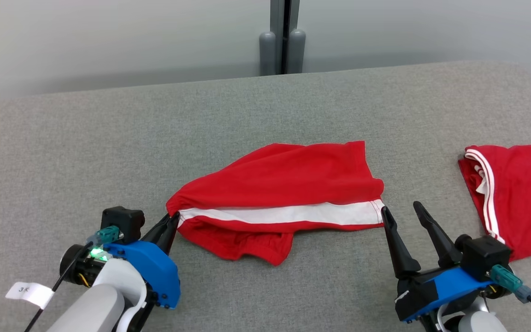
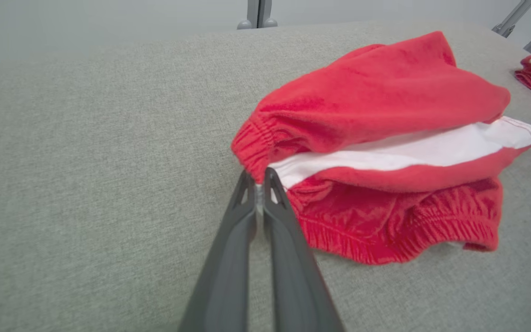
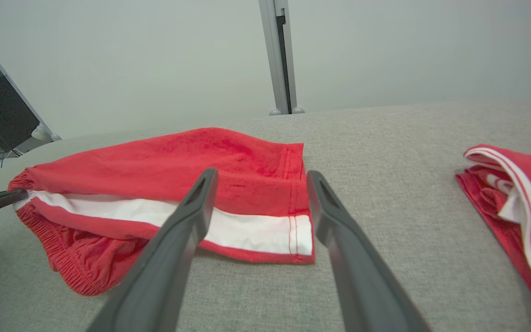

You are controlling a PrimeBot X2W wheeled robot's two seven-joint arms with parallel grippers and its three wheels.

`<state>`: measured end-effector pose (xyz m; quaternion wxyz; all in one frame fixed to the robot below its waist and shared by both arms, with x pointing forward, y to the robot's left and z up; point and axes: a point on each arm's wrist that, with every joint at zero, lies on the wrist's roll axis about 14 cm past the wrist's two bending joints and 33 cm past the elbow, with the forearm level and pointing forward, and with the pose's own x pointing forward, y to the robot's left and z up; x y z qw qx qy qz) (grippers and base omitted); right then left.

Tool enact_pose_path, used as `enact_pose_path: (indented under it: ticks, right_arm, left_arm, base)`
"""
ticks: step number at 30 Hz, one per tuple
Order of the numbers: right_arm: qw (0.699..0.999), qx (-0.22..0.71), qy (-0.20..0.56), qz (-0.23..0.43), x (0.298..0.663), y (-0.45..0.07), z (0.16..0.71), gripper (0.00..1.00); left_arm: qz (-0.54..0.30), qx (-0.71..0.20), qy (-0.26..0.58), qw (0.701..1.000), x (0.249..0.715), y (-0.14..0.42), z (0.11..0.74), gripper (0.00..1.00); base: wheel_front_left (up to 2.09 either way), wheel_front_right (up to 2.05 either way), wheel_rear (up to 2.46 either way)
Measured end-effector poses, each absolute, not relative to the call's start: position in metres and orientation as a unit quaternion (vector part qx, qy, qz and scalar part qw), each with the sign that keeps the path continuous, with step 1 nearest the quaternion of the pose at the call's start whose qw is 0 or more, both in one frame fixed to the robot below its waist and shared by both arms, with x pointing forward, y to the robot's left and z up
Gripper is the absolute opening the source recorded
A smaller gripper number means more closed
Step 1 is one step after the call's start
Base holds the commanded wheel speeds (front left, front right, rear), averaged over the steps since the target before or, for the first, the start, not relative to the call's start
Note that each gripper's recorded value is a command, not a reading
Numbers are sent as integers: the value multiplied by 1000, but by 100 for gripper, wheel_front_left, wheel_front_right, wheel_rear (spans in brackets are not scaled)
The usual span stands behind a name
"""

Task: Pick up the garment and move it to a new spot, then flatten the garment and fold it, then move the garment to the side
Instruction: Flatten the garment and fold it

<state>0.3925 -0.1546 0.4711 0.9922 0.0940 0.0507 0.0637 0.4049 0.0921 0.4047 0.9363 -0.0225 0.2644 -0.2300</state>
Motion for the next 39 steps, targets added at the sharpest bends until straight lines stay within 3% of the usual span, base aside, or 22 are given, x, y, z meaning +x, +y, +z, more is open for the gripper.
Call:
enact_pose_path:
  ticks: [1, 8, 15, 23, 39]
  right_arm:
    - [992, 94, 49, 62, 392, -156, 472, 100]
    - [994, 89, 39, 49, 383, -167, 481, 100]
    - [995, 86, 33, 47, 377, -171, 488, 100]
    - [995, 83, 25, 57, 375, -166, 497, 100]
    - [995, 82, 25, 46, 363, -174, 498, 100]
  left_arm:
    - [-228, -29, 260, 938, 405, 91, 406, 100]
    - [-194, -100, 226, 949, 393, 93, 413, 100]
    - [-130, -156, 136, 970, 388, 118, 437, 100]
    - [-80, -128, 50, 987, 390, 153, 474, 100]
    - [-54, -106, 35, 992, 359, 171, 470, 100]
  base:
    - [0, 0, 0]
    - [0, 0, 0]
    - [0, 0, 0]
    - [0, 0, 0]
    - [0, 0, 0]
